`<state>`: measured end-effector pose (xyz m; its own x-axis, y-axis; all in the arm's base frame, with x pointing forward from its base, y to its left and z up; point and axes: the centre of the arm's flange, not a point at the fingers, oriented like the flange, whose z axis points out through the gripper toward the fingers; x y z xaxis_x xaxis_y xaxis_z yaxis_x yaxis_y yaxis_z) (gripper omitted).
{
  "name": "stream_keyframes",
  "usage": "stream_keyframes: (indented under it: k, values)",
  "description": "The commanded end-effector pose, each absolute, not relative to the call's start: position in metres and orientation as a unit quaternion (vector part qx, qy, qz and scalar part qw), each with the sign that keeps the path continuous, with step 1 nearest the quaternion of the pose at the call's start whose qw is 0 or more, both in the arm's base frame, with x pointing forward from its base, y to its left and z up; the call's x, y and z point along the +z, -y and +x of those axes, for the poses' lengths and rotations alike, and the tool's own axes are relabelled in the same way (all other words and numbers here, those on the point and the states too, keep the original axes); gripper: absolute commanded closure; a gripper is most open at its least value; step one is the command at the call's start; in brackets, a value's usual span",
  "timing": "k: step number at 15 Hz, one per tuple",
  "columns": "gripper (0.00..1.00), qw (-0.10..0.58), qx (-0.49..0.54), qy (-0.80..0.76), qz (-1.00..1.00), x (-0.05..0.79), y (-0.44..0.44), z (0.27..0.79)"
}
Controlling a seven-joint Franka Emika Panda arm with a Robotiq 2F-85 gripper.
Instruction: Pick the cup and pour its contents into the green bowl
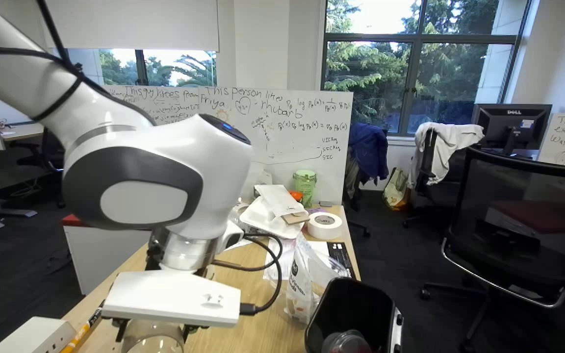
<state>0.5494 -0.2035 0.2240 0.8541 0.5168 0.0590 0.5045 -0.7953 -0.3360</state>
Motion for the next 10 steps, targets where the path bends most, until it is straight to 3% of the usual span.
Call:
stream_keyframes:
  k: [1,10]
  values:
    - [0.36,0.085,0.066,0.255,-0.961,0.223,0.166,0.540]
    - [0.36,-0.175,0.156,0.239,-0.942,0.250,0.108,0.555]
